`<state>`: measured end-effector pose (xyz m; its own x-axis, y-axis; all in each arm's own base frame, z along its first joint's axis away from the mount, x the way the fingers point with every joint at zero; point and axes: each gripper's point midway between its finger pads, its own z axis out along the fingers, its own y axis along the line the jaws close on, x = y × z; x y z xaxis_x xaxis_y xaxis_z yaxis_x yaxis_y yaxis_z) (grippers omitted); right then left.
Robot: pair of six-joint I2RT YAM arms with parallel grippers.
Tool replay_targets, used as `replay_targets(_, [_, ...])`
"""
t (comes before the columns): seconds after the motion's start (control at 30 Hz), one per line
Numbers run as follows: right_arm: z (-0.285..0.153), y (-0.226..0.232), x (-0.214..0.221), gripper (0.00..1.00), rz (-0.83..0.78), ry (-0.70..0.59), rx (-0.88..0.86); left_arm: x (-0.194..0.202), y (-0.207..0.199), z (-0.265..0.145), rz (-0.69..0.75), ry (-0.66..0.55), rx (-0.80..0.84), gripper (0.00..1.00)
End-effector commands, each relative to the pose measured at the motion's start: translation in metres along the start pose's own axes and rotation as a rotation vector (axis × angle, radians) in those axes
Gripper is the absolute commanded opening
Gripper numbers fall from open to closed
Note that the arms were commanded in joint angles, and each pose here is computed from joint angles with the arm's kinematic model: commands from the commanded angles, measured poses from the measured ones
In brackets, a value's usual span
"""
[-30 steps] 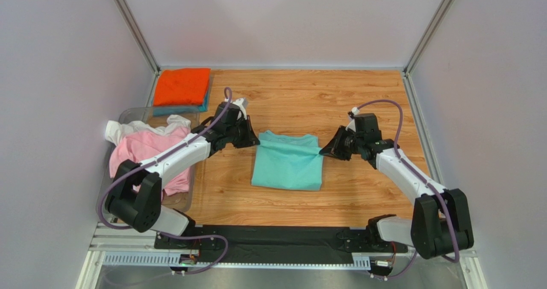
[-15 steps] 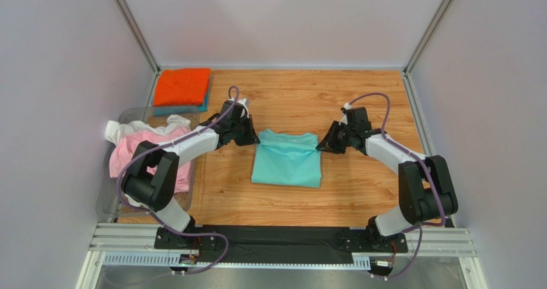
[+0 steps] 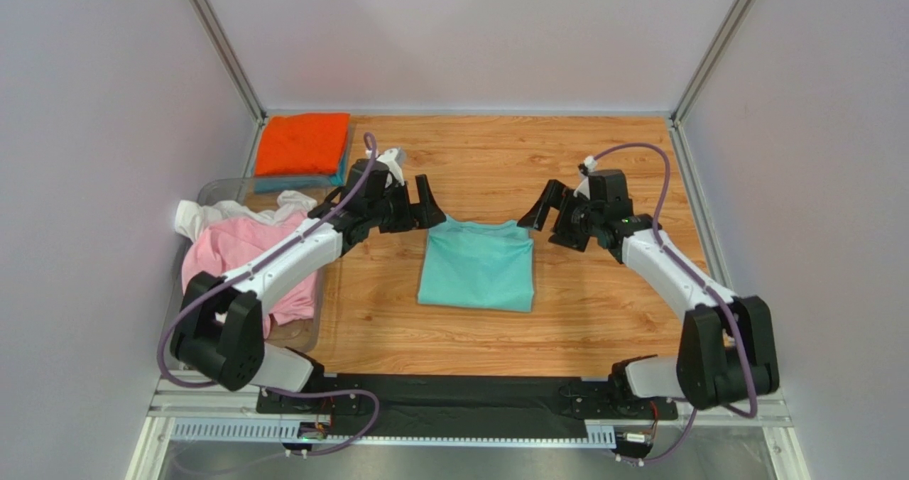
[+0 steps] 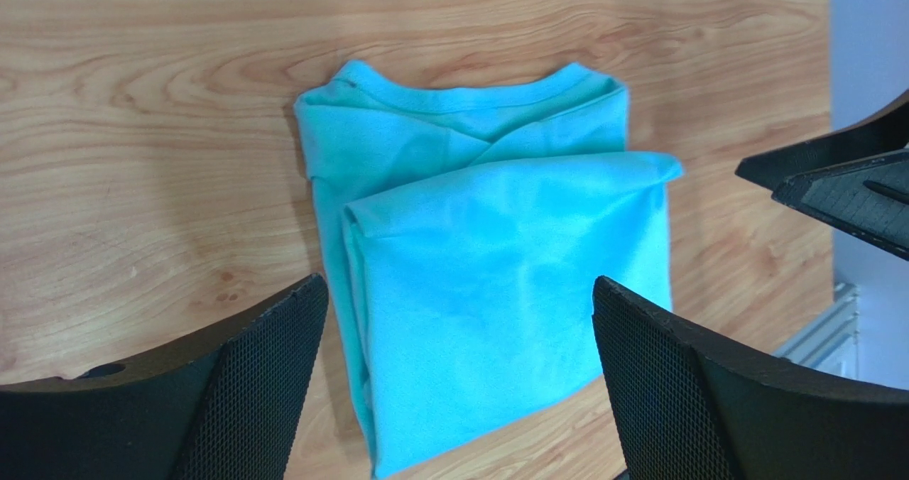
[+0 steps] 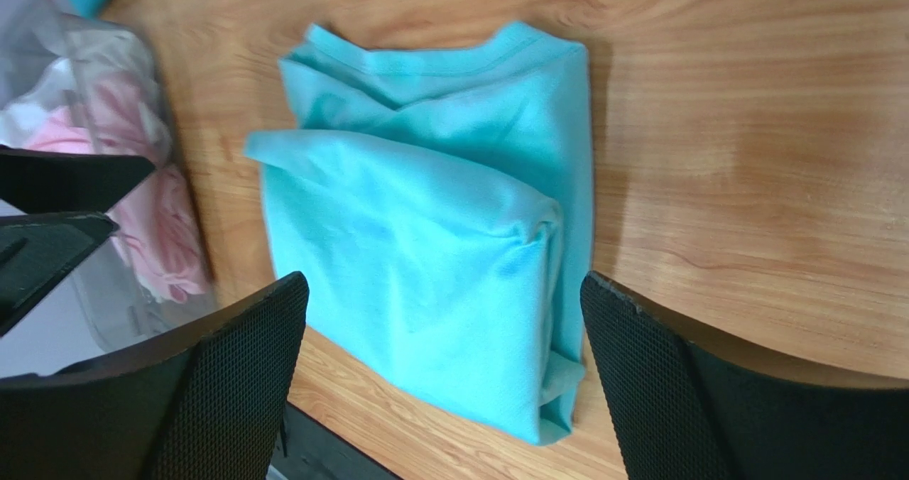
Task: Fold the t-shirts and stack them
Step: Fold the tshirt
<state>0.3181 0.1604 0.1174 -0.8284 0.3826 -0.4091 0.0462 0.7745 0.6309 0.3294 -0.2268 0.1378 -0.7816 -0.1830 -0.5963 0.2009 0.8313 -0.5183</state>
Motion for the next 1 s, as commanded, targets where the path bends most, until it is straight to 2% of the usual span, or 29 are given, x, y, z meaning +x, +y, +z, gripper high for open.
replay_targets(0.0, [-0.027, 0.015, -0.001, 1.0, -0.042, -0.061, -0.043, 0.0, -0.025, -0.023, 0.029, -0.036, 0.097, 1.0])
replay_targets(0.13, [-0.034, 0.032, 0.022, 1.0, -0.069, -0.023, -0.113, 0.018, -0.044, -0.025, 0.042, 0.009, 0.154, 1.0])
replay_targets(0.33, [-0.018, 0.036, 0.025, 1.0, -0.086, -0.013, -0.128, 0.025, -0.052, -0.006, 0.035, 0.048, 0.206, 1.0])
replay_targets(0.7, [0.035, 0.028, 0.002, 1.0, -0.109, 0.001, -0.095, 0.037, -0.032, 0.06, 0.035, 0.126, 0.165, 1.0])
replay_targets(0.97, [0.035, 0.014, -0.01, 1.0, -0.125, -0.029, 0.016, 0.049, -0.007, 0.082, 0.009, 0.148, 0.103, 1.0])
